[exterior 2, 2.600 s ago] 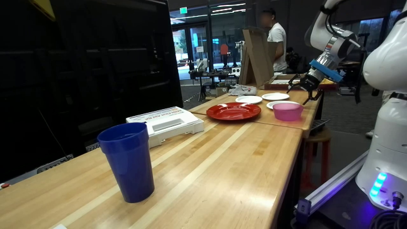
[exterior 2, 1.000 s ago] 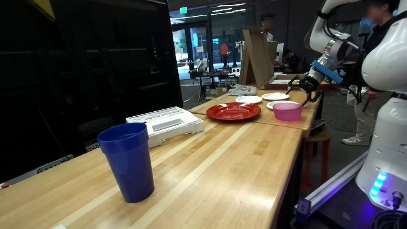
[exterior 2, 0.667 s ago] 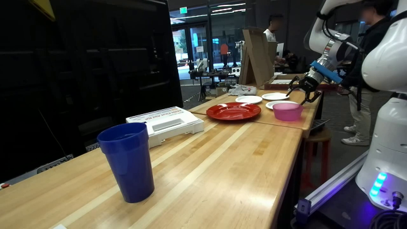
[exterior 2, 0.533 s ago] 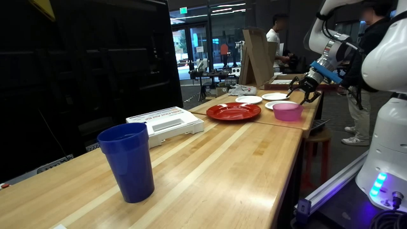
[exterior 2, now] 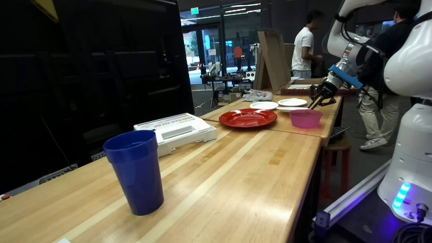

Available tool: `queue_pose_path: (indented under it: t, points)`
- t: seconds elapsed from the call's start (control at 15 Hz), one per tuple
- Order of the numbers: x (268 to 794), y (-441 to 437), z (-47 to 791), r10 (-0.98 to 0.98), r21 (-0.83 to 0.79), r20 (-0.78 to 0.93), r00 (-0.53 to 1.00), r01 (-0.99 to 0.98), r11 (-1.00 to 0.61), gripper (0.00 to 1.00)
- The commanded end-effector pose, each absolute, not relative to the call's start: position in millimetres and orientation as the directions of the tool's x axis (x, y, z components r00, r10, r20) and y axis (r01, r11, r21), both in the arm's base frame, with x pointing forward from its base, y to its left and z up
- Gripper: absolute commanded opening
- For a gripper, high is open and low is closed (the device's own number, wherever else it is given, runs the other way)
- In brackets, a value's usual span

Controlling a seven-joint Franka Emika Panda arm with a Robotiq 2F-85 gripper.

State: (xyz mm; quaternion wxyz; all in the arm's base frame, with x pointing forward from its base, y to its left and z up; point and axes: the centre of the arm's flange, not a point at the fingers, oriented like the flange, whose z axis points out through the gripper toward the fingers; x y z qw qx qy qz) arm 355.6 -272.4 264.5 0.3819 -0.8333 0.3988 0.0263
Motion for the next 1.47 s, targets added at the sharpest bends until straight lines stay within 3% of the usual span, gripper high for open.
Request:
queue_pose_path:
  t: [0.0,0.8,1.4]
  points:
    - [355,-281,266,-0.646,-0.62,-0.348,0.68,-0.683,-0.385,0.0]
    - [337,-275,279,-0.611,-0.675,-0.325,0.722,-0.63,-0.385,0.01]
    - [319,-244,320,-0.593,-0.726,-0.194,0.782,-0.52,-0.449,0.01]
